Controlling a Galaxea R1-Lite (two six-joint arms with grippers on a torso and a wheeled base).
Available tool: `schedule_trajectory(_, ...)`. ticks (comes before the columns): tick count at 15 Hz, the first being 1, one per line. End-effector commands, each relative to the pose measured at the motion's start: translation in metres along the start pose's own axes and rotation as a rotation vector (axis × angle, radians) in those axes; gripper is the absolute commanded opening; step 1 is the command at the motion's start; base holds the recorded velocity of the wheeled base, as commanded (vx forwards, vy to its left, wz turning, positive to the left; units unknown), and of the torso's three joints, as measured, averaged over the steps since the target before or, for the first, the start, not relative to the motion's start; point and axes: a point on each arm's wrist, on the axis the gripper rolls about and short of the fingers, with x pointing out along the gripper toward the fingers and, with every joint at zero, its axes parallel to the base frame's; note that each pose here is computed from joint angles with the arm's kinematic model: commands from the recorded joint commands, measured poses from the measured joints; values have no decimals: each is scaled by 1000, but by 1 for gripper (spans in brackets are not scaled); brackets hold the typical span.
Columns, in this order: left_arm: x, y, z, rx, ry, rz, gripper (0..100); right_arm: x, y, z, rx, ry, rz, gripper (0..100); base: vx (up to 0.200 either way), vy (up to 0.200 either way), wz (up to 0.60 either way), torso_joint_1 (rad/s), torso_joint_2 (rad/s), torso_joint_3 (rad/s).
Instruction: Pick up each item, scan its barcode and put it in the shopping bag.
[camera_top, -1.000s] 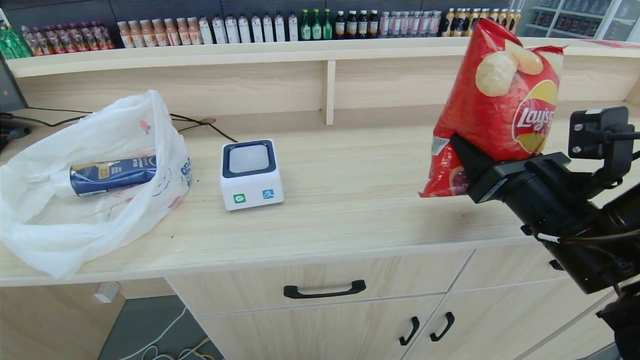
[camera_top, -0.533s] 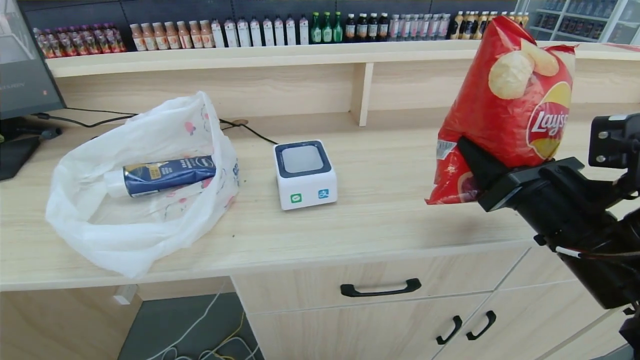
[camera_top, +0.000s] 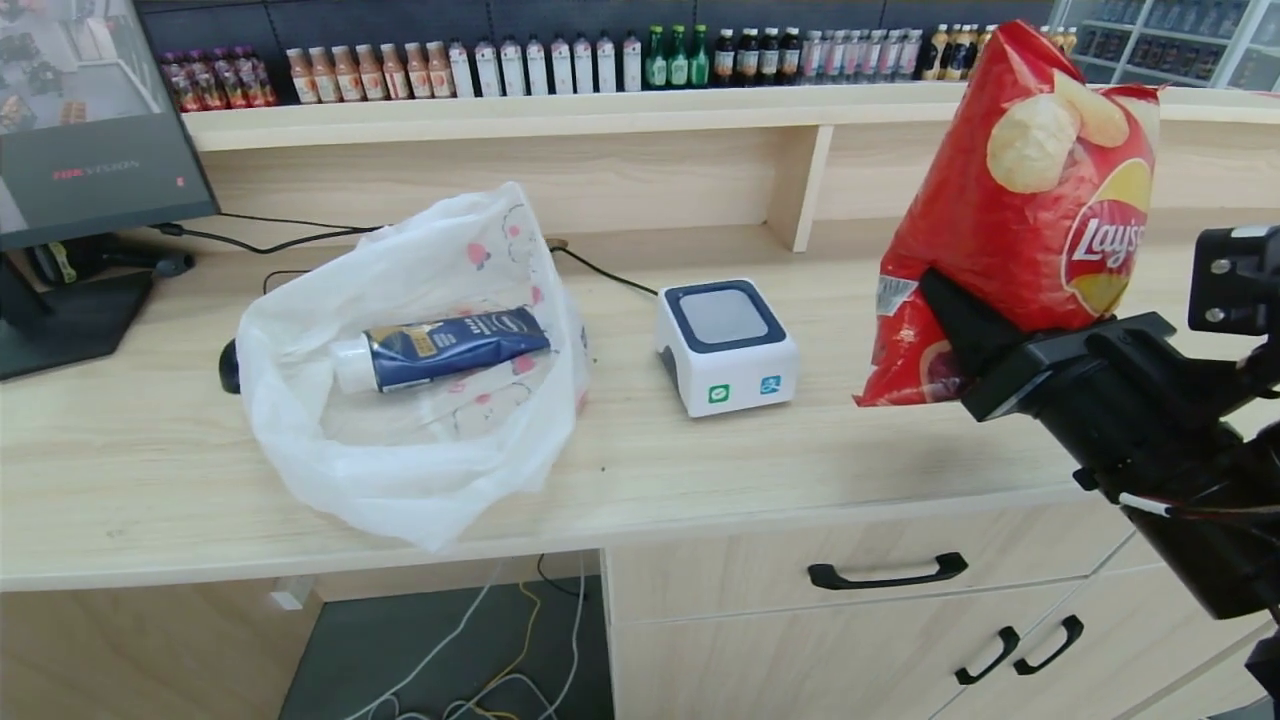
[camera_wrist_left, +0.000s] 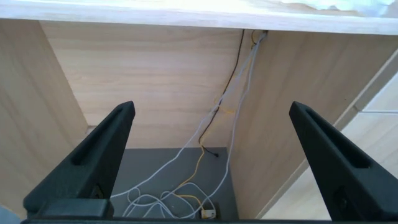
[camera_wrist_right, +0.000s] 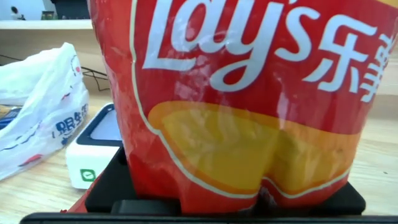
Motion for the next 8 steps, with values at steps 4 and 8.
schedule_trajectory(4,0,0,0,2,0,0,100,0,2,2,15,-5,8,0,0,0,0,0,0,0)
schedule_trajectory(8,0,0,0,2,0,2,100,-3,1,2,13,-2,10,0,0,0,0,0,0,0)
